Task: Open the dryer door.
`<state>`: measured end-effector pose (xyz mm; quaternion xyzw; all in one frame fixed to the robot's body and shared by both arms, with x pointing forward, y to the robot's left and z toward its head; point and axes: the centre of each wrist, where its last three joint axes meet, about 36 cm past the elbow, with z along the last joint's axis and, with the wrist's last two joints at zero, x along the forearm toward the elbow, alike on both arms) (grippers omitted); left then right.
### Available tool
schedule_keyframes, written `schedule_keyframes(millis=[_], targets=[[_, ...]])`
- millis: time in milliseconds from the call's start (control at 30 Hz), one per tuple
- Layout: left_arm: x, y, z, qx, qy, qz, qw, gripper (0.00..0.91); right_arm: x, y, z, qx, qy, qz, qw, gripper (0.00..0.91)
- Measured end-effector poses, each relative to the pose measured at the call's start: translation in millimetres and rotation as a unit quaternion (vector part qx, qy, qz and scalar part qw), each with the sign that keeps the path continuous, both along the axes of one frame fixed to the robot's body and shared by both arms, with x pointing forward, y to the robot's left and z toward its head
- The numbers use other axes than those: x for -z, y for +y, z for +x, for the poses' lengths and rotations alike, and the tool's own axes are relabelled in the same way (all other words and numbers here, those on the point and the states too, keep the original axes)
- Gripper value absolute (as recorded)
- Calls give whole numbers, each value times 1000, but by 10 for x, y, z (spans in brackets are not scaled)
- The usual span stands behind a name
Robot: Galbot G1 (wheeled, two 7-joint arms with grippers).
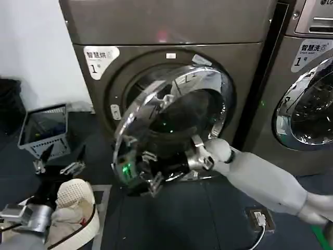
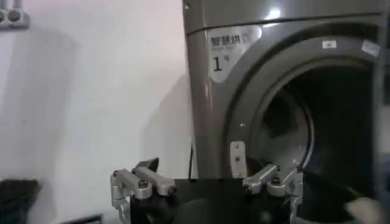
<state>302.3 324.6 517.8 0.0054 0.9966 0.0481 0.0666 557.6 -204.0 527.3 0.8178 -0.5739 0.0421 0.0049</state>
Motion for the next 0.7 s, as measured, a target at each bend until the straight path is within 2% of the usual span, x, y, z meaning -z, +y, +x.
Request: schedule_keyframes(millis=[233,333,500,700], targets=[[87,-20,98,34,9,9,999,907,86,-495,-303,5,6,-9,1000,907],[130,-28,143,59,13,15,998,907,86,-731,-478,34,3,-1,999,907],[188,-35,202,117,14,30,993,907,153,-1315,-737,131,-23,19,991,907],[220,-97,266,210,8,57,976,907,306,-1915,-1015,231,-15,24,973,907]])
